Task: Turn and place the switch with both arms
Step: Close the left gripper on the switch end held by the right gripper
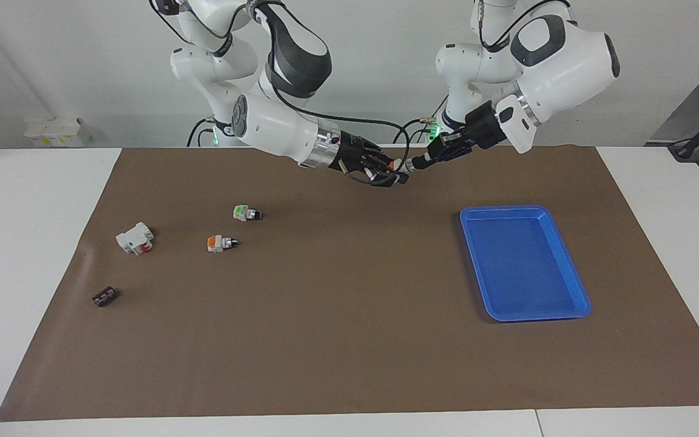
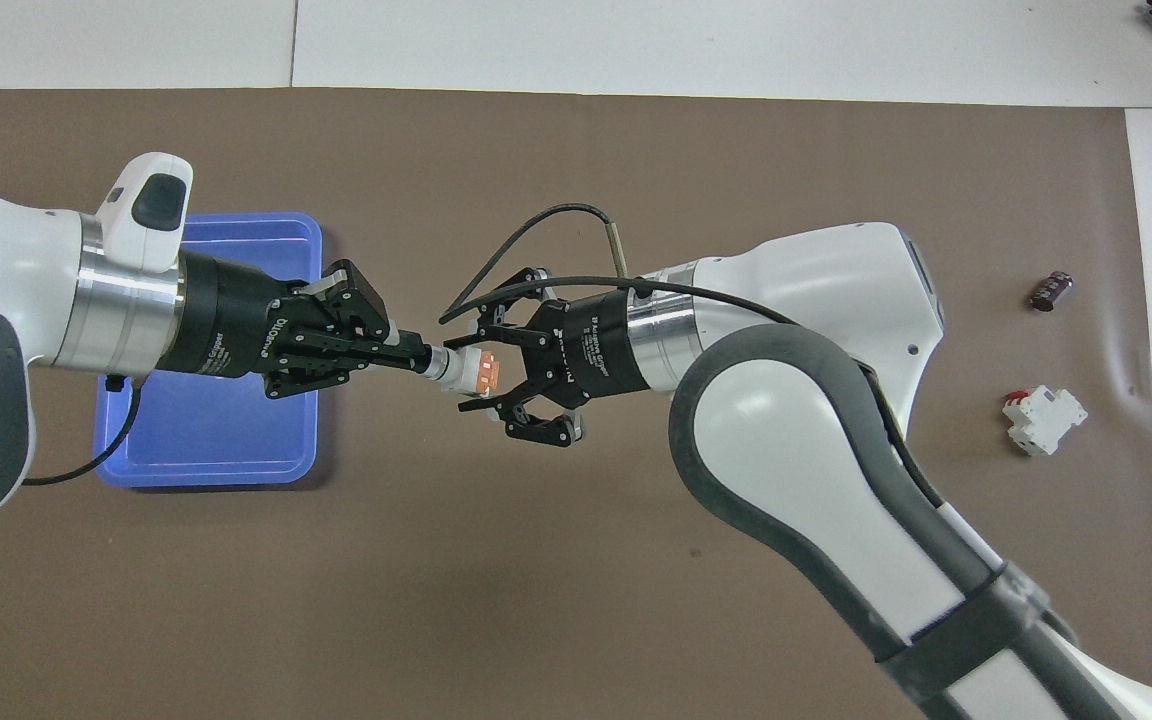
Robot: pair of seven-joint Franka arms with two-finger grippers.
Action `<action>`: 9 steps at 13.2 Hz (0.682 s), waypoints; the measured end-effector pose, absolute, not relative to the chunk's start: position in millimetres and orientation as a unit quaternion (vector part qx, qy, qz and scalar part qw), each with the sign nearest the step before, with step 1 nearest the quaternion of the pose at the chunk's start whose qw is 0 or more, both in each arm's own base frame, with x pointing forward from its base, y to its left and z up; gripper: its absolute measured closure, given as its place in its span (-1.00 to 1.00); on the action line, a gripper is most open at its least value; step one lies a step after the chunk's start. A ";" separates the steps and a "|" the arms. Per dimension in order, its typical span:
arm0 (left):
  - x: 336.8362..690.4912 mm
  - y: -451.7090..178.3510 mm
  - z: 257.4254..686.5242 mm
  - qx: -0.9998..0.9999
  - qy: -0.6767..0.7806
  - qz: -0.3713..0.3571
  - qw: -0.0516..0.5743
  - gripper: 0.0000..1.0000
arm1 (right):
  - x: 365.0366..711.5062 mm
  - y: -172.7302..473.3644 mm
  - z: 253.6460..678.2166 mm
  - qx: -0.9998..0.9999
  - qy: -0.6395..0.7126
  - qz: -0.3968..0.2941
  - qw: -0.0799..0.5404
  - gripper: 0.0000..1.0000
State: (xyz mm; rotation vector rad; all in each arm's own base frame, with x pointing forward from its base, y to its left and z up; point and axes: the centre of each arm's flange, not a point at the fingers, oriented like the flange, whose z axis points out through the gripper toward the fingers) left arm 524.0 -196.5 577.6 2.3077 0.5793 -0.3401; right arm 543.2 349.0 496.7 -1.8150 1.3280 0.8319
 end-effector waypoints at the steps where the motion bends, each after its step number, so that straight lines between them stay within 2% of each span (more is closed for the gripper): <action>1: 524.0 -196.6 577.6 0.890 0.247 -0.141 0.357 0.81 | 543.3 348.7 496.9 -0.705 0.516 0.323 0.363 -0.01; 9: 521.7 -201.8 580.8 0.834 0.397 -0.201 0.326 0.81 | 544.4 344.7 497.2 -0.705 0.517 0.324 0.362 -0.01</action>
